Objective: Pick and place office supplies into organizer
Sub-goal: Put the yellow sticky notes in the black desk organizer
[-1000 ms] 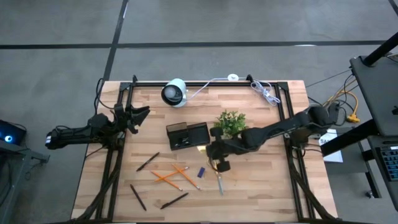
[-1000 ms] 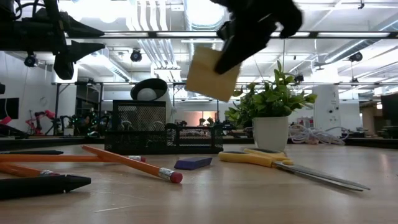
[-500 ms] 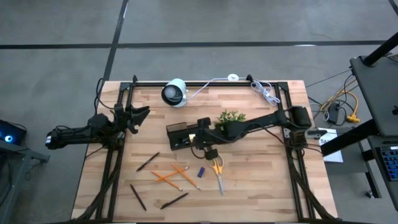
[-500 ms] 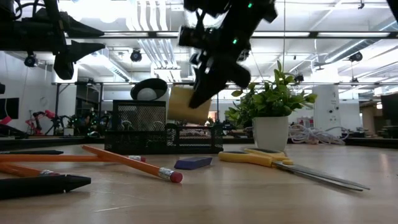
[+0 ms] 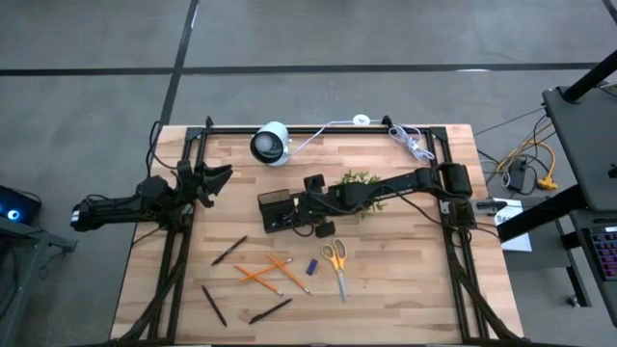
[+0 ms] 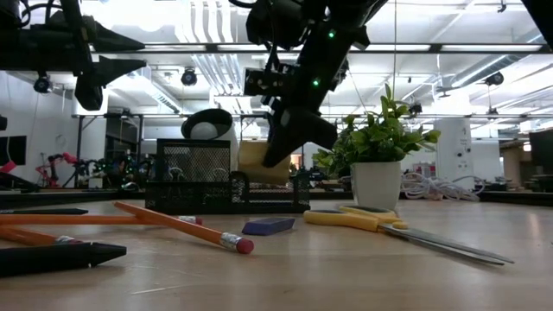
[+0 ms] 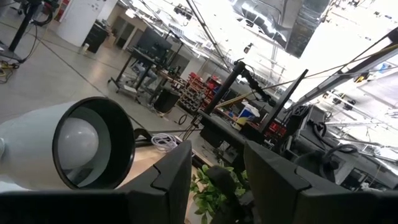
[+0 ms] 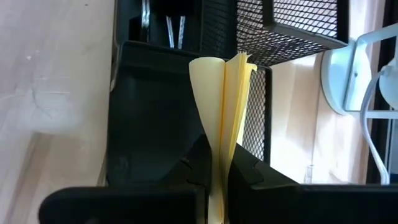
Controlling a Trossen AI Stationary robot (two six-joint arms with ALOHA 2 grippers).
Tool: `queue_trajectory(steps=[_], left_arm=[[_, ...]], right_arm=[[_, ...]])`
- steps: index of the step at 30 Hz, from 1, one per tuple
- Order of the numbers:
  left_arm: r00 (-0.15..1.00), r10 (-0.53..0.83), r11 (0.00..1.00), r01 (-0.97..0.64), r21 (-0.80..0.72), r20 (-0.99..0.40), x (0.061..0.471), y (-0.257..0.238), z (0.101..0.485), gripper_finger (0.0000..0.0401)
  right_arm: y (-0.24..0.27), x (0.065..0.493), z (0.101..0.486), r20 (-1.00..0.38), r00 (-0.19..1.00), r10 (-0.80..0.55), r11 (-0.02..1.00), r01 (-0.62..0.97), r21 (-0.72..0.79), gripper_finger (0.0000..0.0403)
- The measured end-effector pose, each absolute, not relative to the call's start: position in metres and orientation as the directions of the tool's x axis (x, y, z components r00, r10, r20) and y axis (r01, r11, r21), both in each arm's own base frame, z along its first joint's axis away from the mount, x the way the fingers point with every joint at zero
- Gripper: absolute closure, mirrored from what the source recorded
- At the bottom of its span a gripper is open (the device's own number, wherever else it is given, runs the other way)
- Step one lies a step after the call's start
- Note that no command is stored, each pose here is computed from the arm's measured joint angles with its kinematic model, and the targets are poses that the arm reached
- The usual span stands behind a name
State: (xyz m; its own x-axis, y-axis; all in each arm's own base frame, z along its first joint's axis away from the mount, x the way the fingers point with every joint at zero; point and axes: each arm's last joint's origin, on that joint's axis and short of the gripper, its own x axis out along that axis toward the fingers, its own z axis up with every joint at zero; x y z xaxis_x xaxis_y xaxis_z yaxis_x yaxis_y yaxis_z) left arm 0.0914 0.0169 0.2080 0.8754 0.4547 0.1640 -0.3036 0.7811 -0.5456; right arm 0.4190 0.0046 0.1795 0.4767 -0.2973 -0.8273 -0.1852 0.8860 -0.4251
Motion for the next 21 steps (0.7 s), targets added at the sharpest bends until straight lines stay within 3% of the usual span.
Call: queue_trajectory(steps=[10,21], left_arm=[[0.876,0.455,0.782,-0.306,-0.543,0.162,0.0915,0.0169,0.2077,0.0269],[0.876,0.455,0.782,-0.307,-0.543,0.160,0.0915,0.0169,0.2075,0.0269]], right_arm=[[0.0035,0.4192,0.1797,-0.826,0.478,-0.298,0.887,-0.182,-0.425,0.0374],[0.0031,0.4192,0.1796,-0.826,0.479,-0.298,0.882,-0.193,-0.430,0.0318]])
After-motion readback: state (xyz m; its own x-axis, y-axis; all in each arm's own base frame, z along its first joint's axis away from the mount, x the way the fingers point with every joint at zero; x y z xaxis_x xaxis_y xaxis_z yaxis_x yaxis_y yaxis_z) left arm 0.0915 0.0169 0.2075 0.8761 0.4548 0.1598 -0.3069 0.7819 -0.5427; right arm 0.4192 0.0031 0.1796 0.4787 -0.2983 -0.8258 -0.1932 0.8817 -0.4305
